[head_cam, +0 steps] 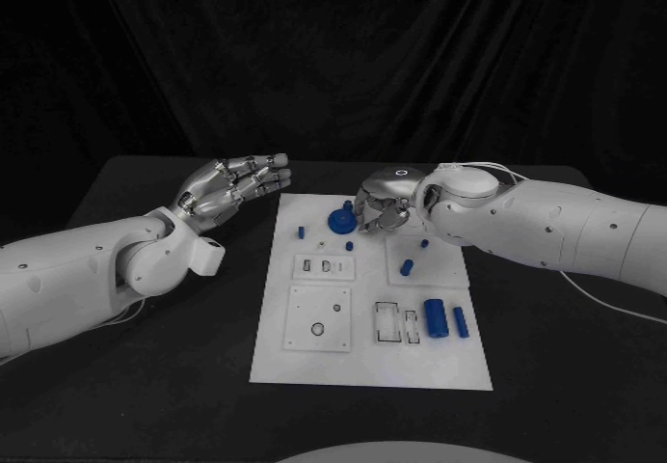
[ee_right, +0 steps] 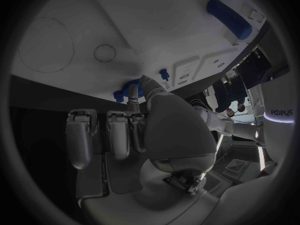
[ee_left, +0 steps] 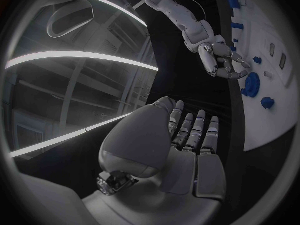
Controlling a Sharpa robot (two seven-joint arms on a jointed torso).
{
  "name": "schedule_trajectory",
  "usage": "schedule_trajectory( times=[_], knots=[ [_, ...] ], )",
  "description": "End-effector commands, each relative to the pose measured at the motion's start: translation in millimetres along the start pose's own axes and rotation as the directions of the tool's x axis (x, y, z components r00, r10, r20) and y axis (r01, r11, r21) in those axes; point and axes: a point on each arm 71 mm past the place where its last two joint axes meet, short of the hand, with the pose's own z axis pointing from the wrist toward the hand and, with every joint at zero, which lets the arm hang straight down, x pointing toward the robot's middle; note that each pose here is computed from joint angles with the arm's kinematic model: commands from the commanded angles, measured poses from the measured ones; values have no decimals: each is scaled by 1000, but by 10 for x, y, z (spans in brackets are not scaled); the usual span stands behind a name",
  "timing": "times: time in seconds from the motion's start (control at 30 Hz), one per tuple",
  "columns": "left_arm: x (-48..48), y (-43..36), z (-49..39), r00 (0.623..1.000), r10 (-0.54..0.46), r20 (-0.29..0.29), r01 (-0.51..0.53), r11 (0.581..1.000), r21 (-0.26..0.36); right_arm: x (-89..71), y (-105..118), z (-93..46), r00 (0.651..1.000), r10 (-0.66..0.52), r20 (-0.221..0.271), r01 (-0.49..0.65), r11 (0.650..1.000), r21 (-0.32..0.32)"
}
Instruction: Assemble the parts on the task board
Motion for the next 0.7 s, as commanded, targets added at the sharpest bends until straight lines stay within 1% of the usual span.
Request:
schedule_trajectory(
  times=[0.03,0.27,0.4,0.47,0.57,0.6,0.67,0.7],
  knots=[
    [8,-8,1,1000,-10,-6,10,1000,17,10,-7,-14,1000,-3,8,3,1000,-5],
    [8,-6,5,1000,-11,-8,11,1000,16,6,-41,-38,1000,-4,17,4,1000,8],
    [3,-8,-4,1000,-10,-6,10,1000,16,-7,-95,-96,999,-6,41,6,1000,20],
    [-3,-11,-11,1000,-9,-4,9,1000,16,-22,-124,-140,998,-9,62,7,1000,22],
    [-11,-13,-20,1000,-7,0,7,1000,16,-94,-186,-245,993,-15,117,12,1000,25],
    [-12,-14,-21,1000,-7,0,7,1000,16,-108,-195,-263,992,-15,126,12,1000,25],
    [-16,-15,-26,1000,-6,2,6,1000,16,-188,-251,-374,986,-11,169,6,999,33],
    [-18,-16,-27,1000,-6,2,6,1000,16,-217,-274,-420,983,-7,182,0,999,37]
  ],
)
